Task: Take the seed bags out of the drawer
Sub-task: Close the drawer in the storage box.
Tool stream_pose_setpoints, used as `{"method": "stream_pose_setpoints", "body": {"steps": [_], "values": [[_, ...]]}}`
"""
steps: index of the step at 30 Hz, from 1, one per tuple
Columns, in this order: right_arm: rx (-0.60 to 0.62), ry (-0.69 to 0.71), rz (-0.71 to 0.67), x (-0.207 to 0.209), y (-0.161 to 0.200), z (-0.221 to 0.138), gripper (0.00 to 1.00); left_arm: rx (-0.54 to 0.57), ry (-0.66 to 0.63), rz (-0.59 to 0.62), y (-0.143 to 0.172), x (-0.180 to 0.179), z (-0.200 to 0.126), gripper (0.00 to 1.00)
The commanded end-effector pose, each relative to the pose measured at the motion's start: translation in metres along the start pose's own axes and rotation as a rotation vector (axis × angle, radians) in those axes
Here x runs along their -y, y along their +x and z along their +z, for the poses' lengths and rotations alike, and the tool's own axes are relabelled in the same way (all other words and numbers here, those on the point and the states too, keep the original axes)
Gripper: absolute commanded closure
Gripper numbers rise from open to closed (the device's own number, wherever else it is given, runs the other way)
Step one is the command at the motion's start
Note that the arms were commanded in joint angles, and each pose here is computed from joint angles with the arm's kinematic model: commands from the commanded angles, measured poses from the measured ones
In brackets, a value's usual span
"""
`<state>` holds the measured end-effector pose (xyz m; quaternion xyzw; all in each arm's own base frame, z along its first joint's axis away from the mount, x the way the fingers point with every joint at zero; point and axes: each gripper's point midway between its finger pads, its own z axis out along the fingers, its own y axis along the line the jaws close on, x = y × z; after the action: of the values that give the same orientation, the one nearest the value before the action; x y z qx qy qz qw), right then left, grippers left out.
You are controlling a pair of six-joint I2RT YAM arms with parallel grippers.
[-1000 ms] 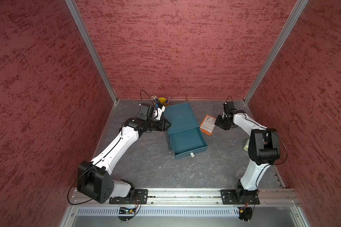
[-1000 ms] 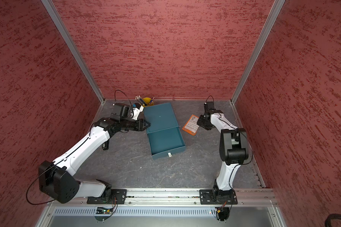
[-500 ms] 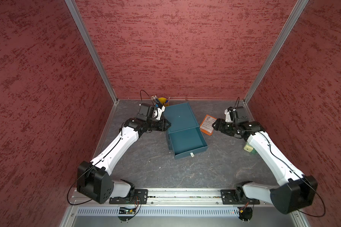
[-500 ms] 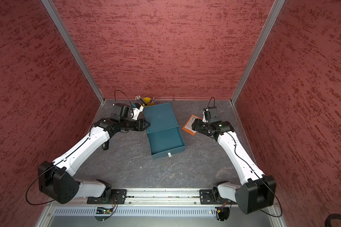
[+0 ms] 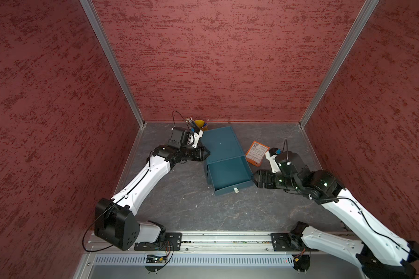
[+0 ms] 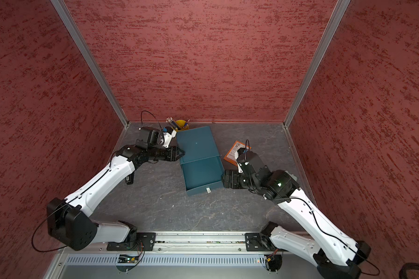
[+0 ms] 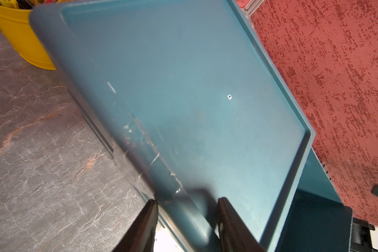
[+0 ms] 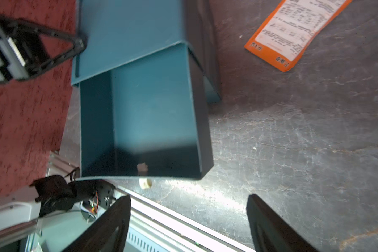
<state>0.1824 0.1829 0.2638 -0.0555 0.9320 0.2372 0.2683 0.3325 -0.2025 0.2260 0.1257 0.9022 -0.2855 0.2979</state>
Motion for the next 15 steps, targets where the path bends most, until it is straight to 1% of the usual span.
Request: {"method": "stream_pose_setpoints", "body": {"steps": [1,5,8,12,15], "values": [[0.034,0.016,-0.039,-0.009,0.008,0.000,0.13,-0.115,-0.076,-0.017,0.032,-0.018,0.009,0.53],[0.028,-0.007,-0.113,-0.030,0.027,0.016,0.13,-0.119,-0.081,-0.013,0.032,-0.018,0.008,0.53],[0.052,-0.020,-0.133,-0.043,0.039,0.027,0.13,-0.121,-0.081,-0.012,0.032,-0.018,0.007,0.53],[0.105,-0.011,-0.135,-0.047,0.052,0.043,0.19,-0.123,-0.080,-0.011,0.033,-0.017,0.006,0.53],[0.139,0.009,-0.160,-0.050,0.061,0.055,0.25,-0.121,-0.080,-0.012,0.033,-0.017,0.005,0.53]]}}
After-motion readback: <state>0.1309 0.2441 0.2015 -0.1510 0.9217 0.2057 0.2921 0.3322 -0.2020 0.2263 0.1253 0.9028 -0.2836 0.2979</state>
